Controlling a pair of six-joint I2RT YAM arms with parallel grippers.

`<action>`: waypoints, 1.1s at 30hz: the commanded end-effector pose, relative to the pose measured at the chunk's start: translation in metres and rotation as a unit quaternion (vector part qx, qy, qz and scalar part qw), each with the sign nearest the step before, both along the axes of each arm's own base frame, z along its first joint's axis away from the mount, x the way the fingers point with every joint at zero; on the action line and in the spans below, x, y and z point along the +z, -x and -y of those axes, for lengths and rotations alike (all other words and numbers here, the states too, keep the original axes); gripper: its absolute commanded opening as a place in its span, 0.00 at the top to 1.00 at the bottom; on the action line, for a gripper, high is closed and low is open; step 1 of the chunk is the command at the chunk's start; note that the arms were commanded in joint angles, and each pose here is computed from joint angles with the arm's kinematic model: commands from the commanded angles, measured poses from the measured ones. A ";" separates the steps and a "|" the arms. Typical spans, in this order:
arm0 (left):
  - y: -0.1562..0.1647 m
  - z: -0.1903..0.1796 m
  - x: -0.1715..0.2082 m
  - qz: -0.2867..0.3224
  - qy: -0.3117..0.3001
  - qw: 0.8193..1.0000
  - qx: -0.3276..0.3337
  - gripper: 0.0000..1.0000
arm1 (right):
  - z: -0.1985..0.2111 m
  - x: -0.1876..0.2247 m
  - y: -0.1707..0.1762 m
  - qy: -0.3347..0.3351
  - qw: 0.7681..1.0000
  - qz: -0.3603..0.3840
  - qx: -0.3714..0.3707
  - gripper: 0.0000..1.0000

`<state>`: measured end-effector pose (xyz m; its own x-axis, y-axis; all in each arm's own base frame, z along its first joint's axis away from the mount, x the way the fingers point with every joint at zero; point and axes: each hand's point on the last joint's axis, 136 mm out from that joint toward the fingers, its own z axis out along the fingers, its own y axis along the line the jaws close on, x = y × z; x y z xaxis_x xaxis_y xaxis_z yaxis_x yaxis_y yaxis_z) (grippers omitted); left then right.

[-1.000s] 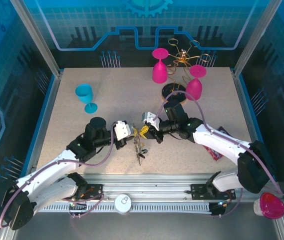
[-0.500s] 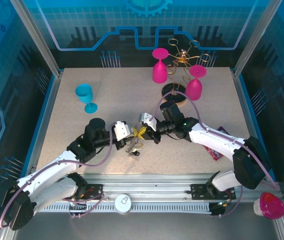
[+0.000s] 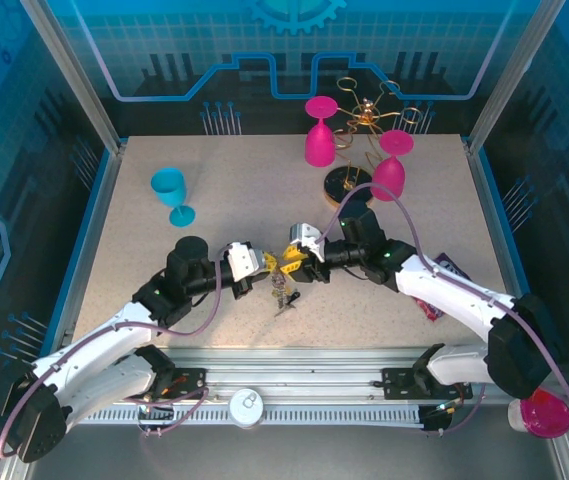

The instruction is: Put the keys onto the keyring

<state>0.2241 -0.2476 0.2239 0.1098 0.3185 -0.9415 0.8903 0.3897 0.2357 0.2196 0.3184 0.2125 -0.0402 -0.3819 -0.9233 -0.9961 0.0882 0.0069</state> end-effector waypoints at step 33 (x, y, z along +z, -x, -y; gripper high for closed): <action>-0.007 -0.010 -0.006 -0.018 -0.060 0.998 0.021 0.79 | -0.015 0.012 0.011 0.053 0.995 0.046 0.064 1.00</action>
<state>0.2294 -0.2416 0.2216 0.0705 0.3619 -0.9295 0.8837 0.4096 0.2265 0.2168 0.3294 0.2152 0.0343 -0.4385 -0.8981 -0.9991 0.0075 -0.0418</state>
